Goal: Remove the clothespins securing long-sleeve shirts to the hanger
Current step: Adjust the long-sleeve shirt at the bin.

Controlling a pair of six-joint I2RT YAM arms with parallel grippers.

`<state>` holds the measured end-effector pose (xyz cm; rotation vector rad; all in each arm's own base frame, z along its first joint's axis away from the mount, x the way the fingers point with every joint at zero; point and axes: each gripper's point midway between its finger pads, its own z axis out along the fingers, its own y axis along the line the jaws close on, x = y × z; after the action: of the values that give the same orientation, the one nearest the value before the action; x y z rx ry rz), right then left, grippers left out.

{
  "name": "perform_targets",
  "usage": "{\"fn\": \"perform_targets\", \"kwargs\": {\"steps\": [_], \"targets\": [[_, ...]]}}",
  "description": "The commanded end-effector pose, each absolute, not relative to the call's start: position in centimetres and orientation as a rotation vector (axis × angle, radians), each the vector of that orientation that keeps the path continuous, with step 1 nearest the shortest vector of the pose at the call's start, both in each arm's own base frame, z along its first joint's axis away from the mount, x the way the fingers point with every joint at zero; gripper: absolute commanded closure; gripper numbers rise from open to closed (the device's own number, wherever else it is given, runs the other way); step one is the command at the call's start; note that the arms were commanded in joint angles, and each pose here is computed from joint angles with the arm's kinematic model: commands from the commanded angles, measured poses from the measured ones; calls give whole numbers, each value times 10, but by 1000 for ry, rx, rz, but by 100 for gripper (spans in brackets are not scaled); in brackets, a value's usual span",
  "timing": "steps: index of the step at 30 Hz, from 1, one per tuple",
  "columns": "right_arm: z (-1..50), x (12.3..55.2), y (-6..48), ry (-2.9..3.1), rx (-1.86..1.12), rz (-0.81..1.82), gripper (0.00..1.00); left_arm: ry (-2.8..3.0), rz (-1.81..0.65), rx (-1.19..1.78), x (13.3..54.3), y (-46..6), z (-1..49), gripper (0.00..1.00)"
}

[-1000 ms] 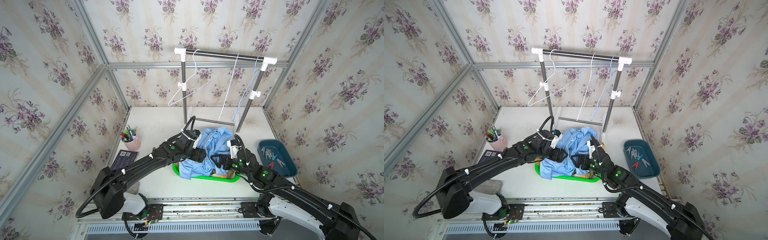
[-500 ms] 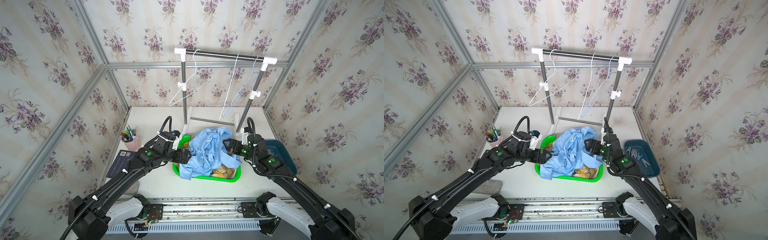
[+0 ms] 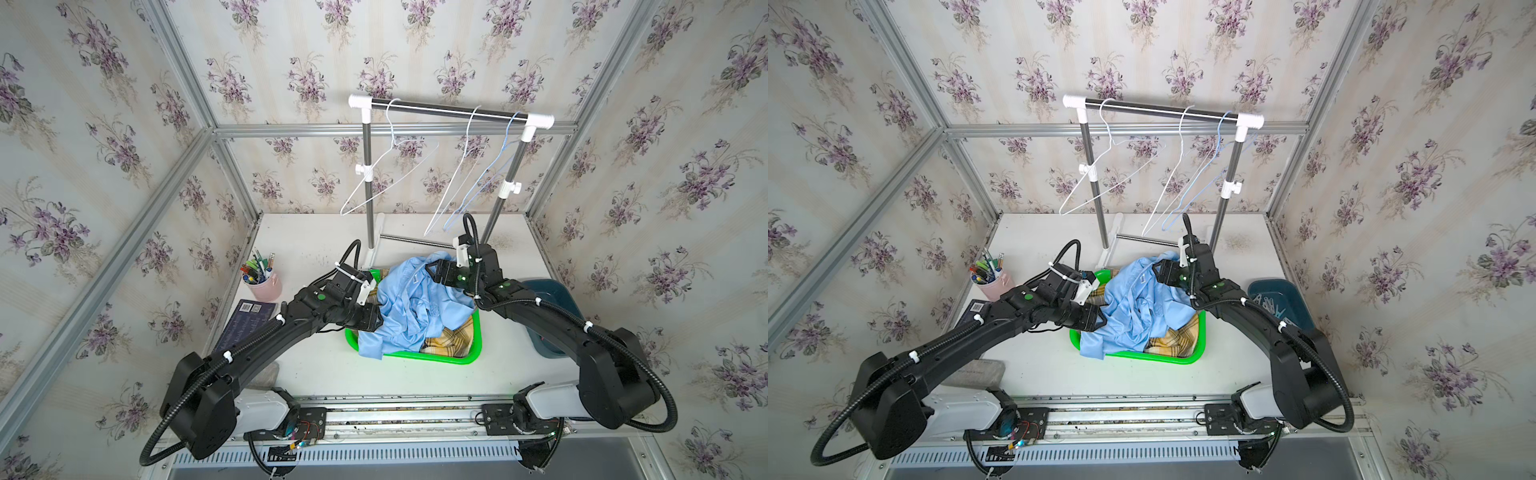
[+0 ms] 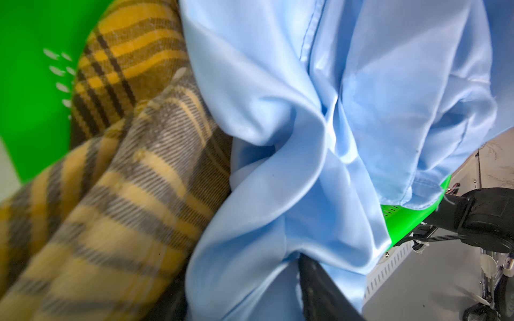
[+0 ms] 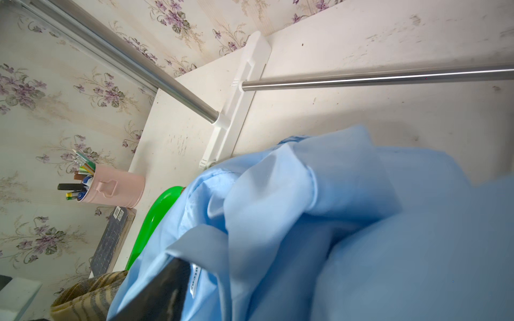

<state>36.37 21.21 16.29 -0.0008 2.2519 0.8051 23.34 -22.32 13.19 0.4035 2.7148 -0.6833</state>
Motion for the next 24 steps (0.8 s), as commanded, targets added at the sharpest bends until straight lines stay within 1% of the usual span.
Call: {"fn": "perform_targets", "kwargs": {"steps": [1, 4, 5, 7, 10, 12, 15, 18, 20, 24], "targets": [[183, 361, 234, 2167, -105, 915, 50, 2673, -738, 409, 243, -237, 138, 68], [194, 338, 255, 2156, -190, 989, 87, 2672, -748, 401, 249, -245, 138, 90], [196, 329, 261, 2160, -211, 1012, 100, 2670, -744, 393, 252, -246, 137, 96], [196, 297, 284, 2178, -296, 1081, 100, 2669, -742, 389, 257, -249, 136, 100], [187, 258, 298, 2227, -338, 1147, 100, 2689, -711, 368, 266, -251, 127, 100], [175, 237, 300, 2268, -318, 1205, 100, 2691, -708, 351, 269, -253, 123, 100], [139, 215, 287, 2359, -248, 1210, 100, 2705, -694, 346, 272, -254, 115, 100], [101, 215, 267, 2427, -190, 1122, 100, 2727, -676, 349, 274, -255, 105, 100], [78, 229, 252, 2461, -138, 1040, 100, 2743, -646, 348, 276, -254, 94, 100], [64, 258, 246, 2491, -71, 947, 100, 2776, -614, 336, 277, -252, 79, 100]]}}
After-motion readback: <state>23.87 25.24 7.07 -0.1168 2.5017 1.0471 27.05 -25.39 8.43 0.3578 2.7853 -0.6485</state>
